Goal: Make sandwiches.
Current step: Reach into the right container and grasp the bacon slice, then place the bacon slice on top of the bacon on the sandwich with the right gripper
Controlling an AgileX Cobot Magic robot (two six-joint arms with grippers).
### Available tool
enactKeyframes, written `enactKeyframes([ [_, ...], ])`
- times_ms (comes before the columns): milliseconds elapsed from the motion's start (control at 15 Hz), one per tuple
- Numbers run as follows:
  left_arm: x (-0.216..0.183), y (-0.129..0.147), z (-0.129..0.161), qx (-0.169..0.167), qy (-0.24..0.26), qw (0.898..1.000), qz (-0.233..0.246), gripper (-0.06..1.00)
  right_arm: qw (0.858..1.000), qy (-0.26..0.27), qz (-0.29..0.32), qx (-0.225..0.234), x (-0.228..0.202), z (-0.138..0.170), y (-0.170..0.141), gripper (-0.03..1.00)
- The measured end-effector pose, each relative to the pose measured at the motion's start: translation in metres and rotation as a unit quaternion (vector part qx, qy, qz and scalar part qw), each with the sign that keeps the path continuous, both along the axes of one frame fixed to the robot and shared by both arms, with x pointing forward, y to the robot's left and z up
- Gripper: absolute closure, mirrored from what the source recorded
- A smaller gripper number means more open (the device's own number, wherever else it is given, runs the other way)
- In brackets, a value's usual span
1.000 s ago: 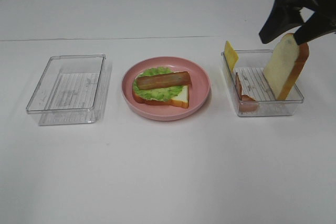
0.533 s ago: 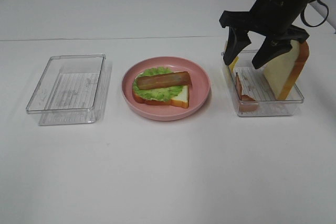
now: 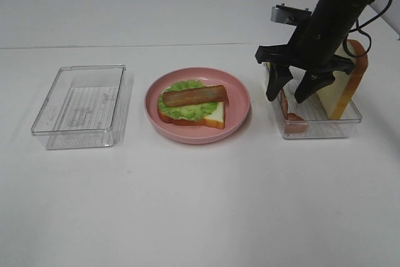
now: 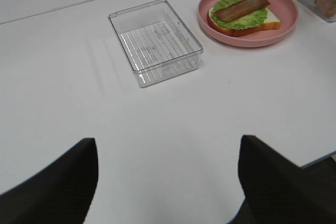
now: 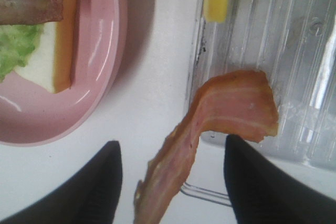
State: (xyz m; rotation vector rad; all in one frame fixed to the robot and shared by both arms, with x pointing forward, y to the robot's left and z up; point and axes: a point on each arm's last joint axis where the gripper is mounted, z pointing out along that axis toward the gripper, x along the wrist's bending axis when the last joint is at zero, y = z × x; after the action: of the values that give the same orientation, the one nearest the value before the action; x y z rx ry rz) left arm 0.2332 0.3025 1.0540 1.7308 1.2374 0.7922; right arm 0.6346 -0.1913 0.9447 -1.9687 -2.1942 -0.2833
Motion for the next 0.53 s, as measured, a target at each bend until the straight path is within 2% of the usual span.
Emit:
enactKeyframes([
  [200, 0.0, 0.0, 0.0, 0.0, 0.0, 1.0, 0.0, 0.24, 1.0, 0.003, -0.001, -0.001, 0.0006, -0.0033, 0.0001, 0.69],
  [267, 0.0, 0.0, 0.0, 0.0, 0.0, 1.0, 0.0, 0.24, 1.0, 0.003, -0.002, -0.001, 0.0005, -0.0033, 0.0001, 0.89],
  [333, 0.0, 0.0, 0.0, 0.0, 0.0, 1.0, 0.0, 0.24, 1.0, 0.004, -0.002, -0.001, 0.0004, -0.0033, 0.0001, 0.95],
  [533, 0.0, 0.0, 0.0, 0.0, 0.0, 1.0, 0.0, 0.24, 1.0, 0.023, 0.008, 0.0, 0.0006, 0.0063, 0.001, 0.97],
])
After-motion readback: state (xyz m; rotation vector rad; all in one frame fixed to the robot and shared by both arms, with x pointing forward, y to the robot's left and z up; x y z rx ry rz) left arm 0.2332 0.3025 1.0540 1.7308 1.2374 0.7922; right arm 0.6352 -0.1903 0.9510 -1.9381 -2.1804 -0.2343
